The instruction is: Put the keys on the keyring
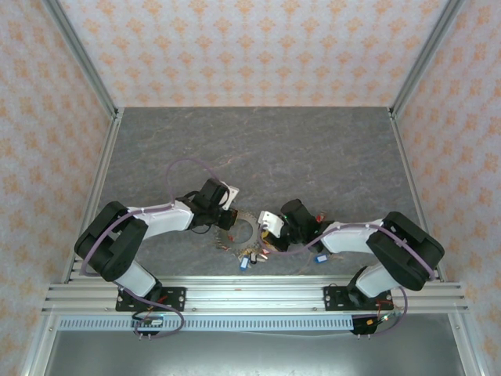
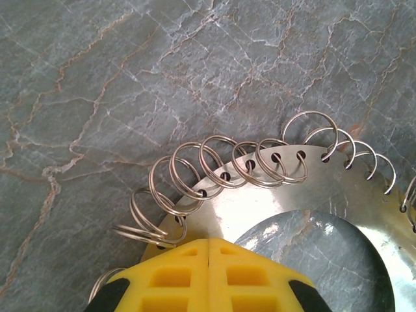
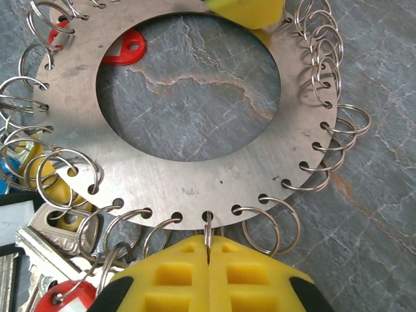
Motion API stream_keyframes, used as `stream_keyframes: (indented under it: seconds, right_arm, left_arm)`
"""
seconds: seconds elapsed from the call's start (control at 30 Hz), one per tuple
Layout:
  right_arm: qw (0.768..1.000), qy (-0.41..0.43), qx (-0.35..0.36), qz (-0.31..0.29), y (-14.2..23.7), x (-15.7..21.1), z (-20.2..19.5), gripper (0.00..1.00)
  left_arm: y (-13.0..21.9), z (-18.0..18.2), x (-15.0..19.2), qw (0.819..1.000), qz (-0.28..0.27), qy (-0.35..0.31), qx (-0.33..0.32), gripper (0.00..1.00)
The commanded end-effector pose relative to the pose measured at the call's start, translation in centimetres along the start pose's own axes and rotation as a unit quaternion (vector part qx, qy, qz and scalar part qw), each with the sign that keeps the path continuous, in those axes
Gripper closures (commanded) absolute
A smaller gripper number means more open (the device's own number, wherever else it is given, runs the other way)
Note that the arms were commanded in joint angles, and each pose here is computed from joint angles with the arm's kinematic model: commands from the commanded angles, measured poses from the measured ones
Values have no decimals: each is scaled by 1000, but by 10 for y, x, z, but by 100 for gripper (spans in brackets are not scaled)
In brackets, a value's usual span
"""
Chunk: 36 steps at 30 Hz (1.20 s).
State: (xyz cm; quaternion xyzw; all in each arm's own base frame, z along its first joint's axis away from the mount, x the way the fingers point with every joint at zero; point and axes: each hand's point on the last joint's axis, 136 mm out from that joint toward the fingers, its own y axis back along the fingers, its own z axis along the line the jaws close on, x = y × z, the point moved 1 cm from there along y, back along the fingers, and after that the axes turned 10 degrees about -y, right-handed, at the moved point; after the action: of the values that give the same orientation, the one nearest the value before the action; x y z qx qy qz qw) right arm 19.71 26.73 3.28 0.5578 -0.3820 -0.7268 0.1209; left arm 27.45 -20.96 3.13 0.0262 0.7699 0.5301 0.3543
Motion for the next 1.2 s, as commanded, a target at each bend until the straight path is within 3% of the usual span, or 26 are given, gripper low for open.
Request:
stream_keyframes:
  seconds: [0.0,0.13,0.4,0.8,1.17]
  right_arm:
    - [1000,-8,25,2,-2,4,-11,100]
    - [992,-57,30,-109,11,-20,-21,100]
    - [977,-67,-29,-202,24,-56,-10,100]
    - [959,-57,-48,-275,59,-99,-7,100]
    - [944,-48,-73,-318,79,-127,1,100]
  left_arm:
    - [-3,0,6,1000,20,-3,0,100]
    - [-6,1,11,1000,22,7,-1,100]
    - [-6,-3,9,1000,18,10,12,100]
    - [26,-22,-29,998,-31,-26,48,100]
    - [44,-31,-44,996,-57,-34,64,92]
